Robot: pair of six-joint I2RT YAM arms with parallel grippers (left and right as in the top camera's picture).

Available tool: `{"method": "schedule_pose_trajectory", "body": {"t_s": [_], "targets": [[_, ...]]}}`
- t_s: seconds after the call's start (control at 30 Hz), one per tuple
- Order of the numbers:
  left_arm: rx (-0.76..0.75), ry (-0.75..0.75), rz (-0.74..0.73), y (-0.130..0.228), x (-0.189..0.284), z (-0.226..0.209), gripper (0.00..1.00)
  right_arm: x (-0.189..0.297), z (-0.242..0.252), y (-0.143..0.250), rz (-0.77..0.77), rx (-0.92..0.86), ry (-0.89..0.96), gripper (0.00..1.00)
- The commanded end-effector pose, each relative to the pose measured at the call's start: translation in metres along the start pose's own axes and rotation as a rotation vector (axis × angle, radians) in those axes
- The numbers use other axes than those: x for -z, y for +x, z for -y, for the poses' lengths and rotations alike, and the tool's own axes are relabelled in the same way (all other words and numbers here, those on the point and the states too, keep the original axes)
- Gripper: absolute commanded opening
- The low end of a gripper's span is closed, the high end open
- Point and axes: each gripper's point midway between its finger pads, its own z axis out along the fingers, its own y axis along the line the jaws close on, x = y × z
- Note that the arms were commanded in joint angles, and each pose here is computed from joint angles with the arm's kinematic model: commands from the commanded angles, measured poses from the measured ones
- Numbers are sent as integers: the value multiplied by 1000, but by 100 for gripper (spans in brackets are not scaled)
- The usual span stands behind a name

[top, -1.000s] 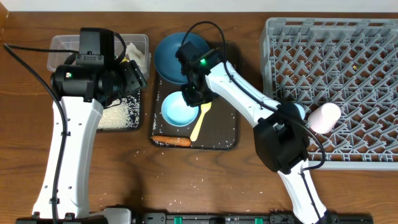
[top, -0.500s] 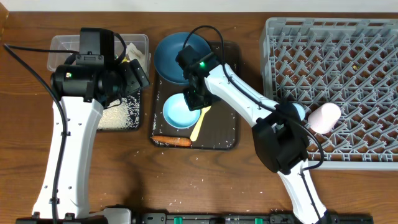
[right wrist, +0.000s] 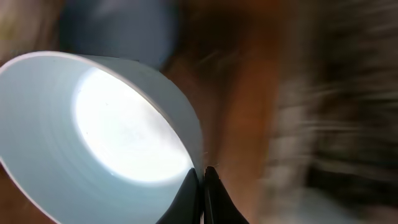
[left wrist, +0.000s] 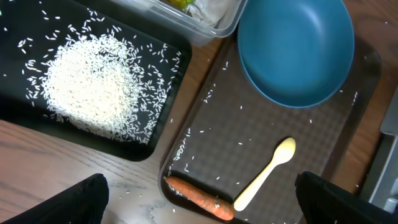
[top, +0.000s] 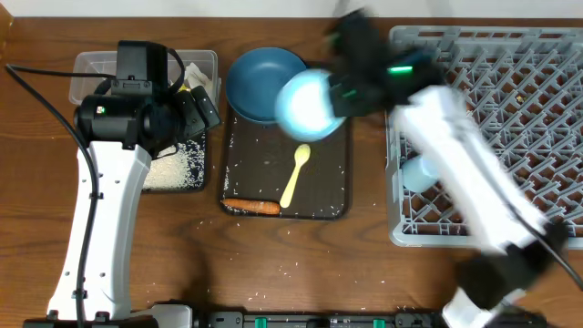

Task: Sort waste into correct bins and load items into the dishwasher rack
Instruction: 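Carry bowl right and set it upside down in dish rack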

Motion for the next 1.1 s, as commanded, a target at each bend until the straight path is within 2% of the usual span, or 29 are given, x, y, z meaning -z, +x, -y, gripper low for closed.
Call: {"method": "schedule_pose_trajectory", "body": {"t_s": [0.0,0.13,0.23,0.37,0.57,0.73,0.93,1.07], "targets": [[9,-19,-5,0,-3,-4,98,40,108,-30,183,-131,425,1],[9,-19,-5,0,-3,-4,98,104,201,-45,366,-252,936,1],[9,-19,-5,0,-3,-4,98,119,227,-52,428,-298,1096,1],[9,-19,-5,0,-3,-4,99,105,247,-62,391,-266,1161,1],[9,-19,-5,0,-3,-4,99,57,272,-59,239,-173,1233,1],[9,-19,-5,0,-3,-4,99,7,263,-54,89,-3,1238,1],[9,-19,-5,0,-3,-4,99,-35,238,-51,38,96,1212,1],[9,-19,-5,0,-3,-4,99,-55,236,-49,32,101,1208,1]]}}
